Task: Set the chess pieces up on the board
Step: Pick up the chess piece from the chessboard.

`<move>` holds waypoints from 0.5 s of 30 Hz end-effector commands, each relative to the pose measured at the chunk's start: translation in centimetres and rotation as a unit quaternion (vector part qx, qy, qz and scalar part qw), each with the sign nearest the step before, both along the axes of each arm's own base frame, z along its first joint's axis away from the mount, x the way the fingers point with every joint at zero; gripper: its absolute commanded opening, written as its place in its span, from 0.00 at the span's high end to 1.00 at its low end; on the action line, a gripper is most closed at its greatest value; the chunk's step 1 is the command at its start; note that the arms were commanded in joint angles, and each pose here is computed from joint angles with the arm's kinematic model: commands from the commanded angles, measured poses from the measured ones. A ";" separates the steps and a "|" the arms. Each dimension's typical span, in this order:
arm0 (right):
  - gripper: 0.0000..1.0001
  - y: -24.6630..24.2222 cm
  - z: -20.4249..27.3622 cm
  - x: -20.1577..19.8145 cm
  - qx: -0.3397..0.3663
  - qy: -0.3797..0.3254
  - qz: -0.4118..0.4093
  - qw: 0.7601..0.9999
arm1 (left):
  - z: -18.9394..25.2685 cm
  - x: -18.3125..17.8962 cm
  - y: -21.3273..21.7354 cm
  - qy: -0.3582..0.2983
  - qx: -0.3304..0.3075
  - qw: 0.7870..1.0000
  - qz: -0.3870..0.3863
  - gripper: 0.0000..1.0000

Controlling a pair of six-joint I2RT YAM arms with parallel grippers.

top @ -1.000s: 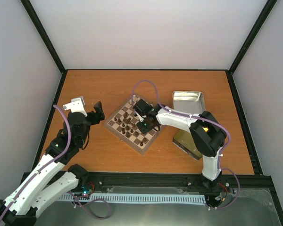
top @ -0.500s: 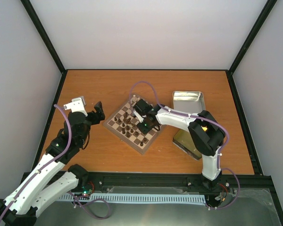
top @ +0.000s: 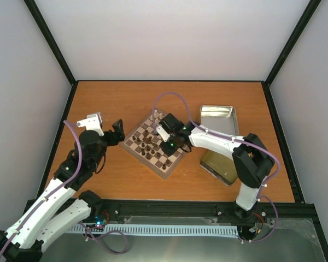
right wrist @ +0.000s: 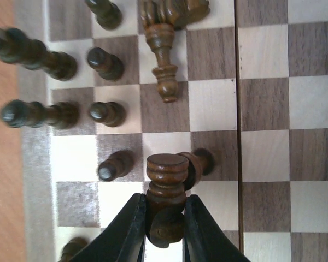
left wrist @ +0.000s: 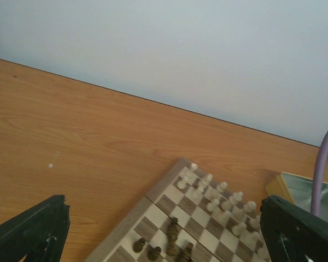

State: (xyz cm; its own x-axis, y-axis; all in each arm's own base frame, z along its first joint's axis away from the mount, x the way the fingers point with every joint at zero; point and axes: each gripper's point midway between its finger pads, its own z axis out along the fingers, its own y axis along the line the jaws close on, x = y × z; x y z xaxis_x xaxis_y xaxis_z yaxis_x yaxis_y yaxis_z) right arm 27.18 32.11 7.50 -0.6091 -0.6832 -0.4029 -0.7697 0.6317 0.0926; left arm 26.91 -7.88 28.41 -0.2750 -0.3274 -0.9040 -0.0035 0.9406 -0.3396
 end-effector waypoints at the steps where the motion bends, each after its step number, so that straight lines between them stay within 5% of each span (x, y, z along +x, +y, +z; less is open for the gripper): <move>1: 0.87 0.7 3.3 0.4 0.070 -0.011 -0.028 0.997 | -0.6 0.1 -3.1 0.005 -0.048 0.996 -0.072 0.04; 15: 0.85 1.8 9.6 -0.9 0.196 0.005 -0.063 0.978 | -4.4 -0.9 -9.6 0.077 -0.172 0.959 -0.212 0.05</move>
State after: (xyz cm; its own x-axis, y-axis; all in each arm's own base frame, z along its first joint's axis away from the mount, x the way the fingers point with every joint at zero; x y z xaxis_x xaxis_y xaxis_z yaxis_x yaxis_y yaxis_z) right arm 26.13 33.63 15.47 -0.6622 -0.4628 -0.5893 -0.7119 0.6340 0.3021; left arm 25.99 -15.58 22.44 -0.5325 -0.3764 -0.7581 0.2383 0.7928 -0.5610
